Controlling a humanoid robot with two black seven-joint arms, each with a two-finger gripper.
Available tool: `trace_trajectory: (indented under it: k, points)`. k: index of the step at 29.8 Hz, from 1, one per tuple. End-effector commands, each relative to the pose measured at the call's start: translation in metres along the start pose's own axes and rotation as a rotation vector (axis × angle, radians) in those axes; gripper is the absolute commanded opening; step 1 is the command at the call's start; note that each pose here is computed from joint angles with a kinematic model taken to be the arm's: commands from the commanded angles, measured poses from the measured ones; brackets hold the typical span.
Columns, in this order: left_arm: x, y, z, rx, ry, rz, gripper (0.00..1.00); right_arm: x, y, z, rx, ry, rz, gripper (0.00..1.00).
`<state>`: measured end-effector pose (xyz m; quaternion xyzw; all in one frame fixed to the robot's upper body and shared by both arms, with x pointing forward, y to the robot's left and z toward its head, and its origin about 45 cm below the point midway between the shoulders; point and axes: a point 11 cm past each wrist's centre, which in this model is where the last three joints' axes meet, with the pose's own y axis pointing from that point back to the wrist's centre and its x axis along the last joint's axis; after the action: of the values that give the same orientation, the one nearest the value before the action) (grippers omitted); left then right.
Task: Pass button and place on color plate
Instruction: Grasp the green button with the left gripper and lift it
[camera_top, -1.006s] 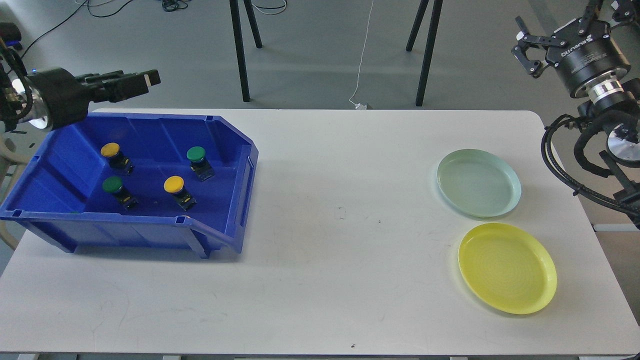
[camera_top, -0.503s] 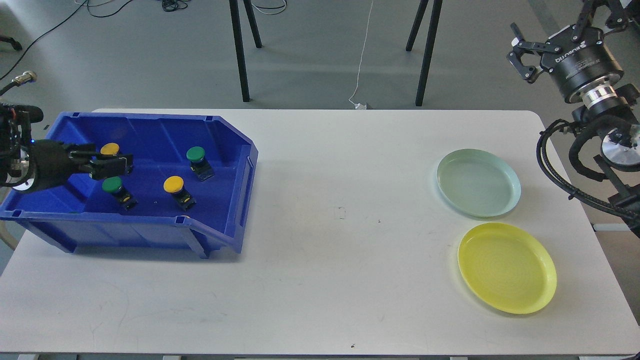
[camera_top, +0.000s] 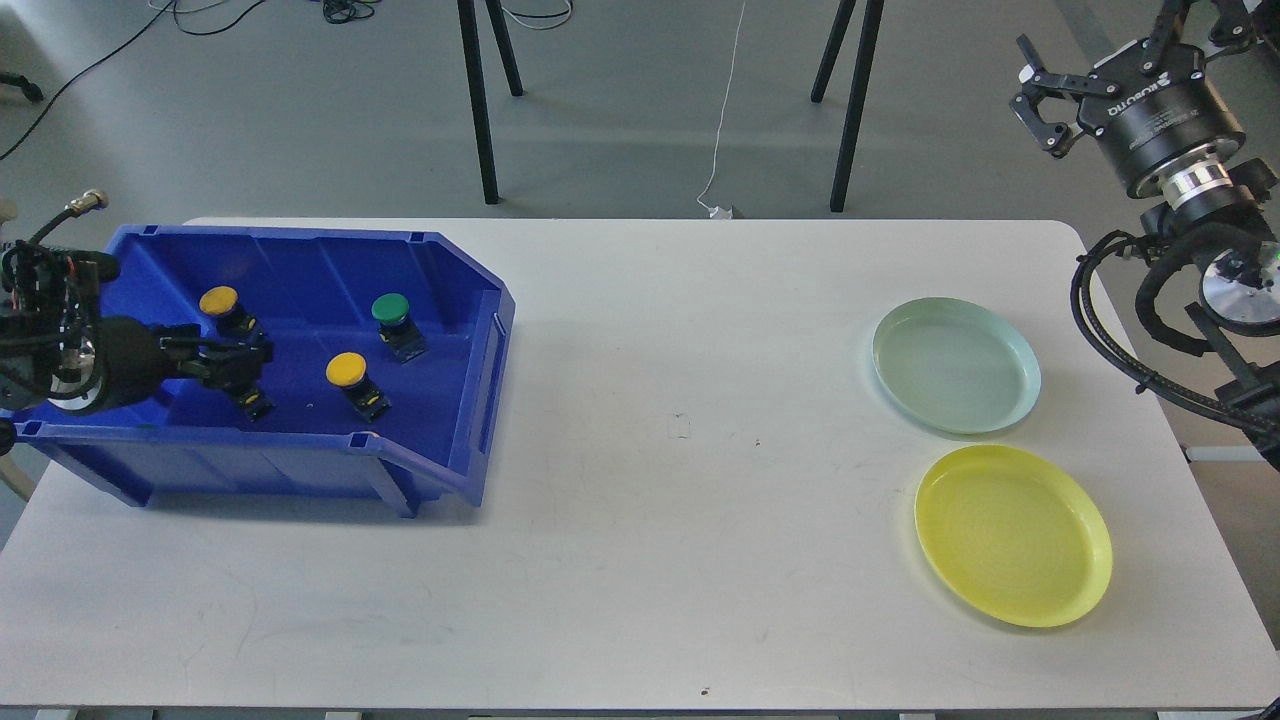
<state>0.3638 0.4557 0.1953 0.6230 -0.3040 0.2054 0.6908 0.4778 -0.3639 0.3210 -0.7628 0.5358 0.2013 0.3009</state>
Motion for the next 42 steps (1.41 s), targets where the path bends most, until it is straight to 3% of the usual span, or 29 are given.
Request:
trace_trajectory:
  k: [1, 10, 13, 17, 27, 38, 42]
  points:
    - [-0.006, -0.003, -0.007, 0.021, 0.009, -0.011, 0.89, 0.001, 0.000, 0.000, -0.001, 0.001, 0.001, 0.99]
    - [-0.017, -0.011, -0.010, 0.024, -0.027, -0.052, 0.88, 0.000, 0.000, 0.006, -0.008, -0.006, 0.002, 0.99]
    - [-0.019, -0.010, -0.011, 0.029, -0.027, -0.058, 0.81, 0.000, -0.001, 0.006, -0.008, -0.007, 0.000, 0.99]
    - [-0.018, -0.010, -0.011, 0.027, -0.027, -0.056, 0.65, 0.000, -0.001, 0.006, -0.007, -0.007, 0.001, 0.99]
    - [-0.017, -0.009, -0.012, 0.027, -0.025, -0.055, 0.41, 0.000, -0.001, 0.005, -0.005, -0.006, 0.002, 0.99]
    - [-0.009, -0.009, -0.007, -0.001, -0.028, -0.041, 0.30, -0.002, -0.003, 0.002, 0.000, -0.004, -0.002, 0.99]
    - [0.021, -0.001, 0.008, -0.048, -0.053, 0.006, 0.31, -0.001, -0.003, 0.000, 0.002, 0.001, -0.002, 0.99]
